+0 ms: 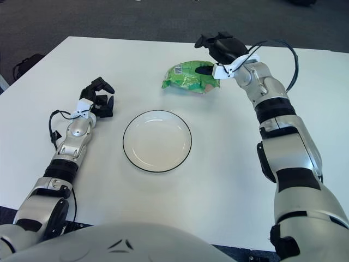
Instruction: Put the snack into the plate.
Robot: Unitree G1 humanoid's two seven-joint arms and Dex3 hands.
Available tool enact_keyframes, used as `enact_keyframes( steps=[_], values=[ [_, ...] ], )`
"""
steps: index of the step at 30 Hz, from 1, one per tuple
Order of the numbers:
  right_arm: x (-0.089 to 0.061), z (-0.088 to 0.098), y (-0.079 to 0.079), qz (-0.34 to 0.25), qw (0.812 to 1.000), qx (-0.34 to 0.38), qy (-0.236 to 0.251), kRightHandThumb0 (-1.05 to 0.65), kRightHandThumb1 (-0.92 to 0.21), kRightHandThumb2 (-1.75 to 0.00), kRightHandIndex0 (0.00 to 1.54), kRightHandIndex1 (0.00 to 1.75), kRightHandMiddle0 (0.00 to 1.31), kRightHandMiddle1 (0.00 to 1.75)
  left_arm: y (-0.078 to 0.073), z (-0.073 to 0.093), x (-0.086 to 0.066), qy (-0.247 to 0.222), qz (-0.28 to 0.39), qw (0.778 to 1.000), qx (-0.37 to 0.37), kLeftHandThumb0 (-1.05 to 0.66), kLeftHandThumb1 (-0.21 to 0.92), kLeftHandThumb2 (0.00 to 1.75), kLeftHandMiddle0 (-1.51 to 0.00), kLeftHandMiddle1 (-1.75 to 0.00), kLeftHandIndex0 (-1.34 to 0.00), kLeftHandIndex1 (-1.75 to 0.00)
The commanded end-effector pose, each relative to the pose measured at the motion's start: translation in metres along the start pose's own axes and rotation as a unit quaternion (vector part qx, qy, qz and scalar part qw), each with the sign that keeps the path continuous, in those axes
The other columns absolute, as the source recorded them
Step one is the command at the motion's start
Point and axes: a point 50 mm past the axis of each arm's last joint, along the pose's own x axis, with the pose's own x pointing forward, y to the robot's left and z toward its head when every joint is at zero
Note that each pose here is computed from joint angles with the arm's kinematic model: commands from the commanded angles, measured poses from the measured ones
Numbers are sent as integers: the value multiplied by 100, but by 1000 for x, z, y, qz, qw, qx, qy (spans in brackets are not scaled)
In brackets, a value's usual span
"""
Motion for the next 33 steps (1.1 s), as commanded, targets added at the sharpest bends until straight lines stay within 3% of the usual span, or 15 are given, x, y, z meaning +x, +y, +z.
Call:
enact_keyframes(
  steps=[1, 12, 22, 30, 33],
  values=[
    [7, 7, -3, -5, 1000, -6, -10, -99, -92, -75, 0, 33, 0, 59, -13, -35, -17, 74, -20, 997, 12, -49, 30, 133, -134, -175, -62, -175],
    [18, 12, 3, 12, 1000, 12, 8, -103, -92, -82, 0, 16, 0, 48, -13, -35, -18, 72, -22, 997, 20, -49, 30, 133, -135, -175, -63, -175],
    [27, 24, 9, 75, 997, -4, 7, -105, -92, -86, 0, 1, 0, 28, -13, -35, -19, 68, -26, 997, 18, -49, 30, 134, -135, -175, -63, -175],
    [29, 30, 25, 143, 990, 11, 7, -105, -92, -91, 0, 0, 0, 13, -13, -34, -19, 66, -24, 997, 19, -49, 30, 133, -134, -175, -62, -175],
    [24, 28, 42, 172, 985, 13, 14, -105, -92, -92, 0, 0, 0, 6, -14, -34, -19, 68, -21, 997, 19, -49, 30, 133, -134, -175, -62, -175]
  ],
)
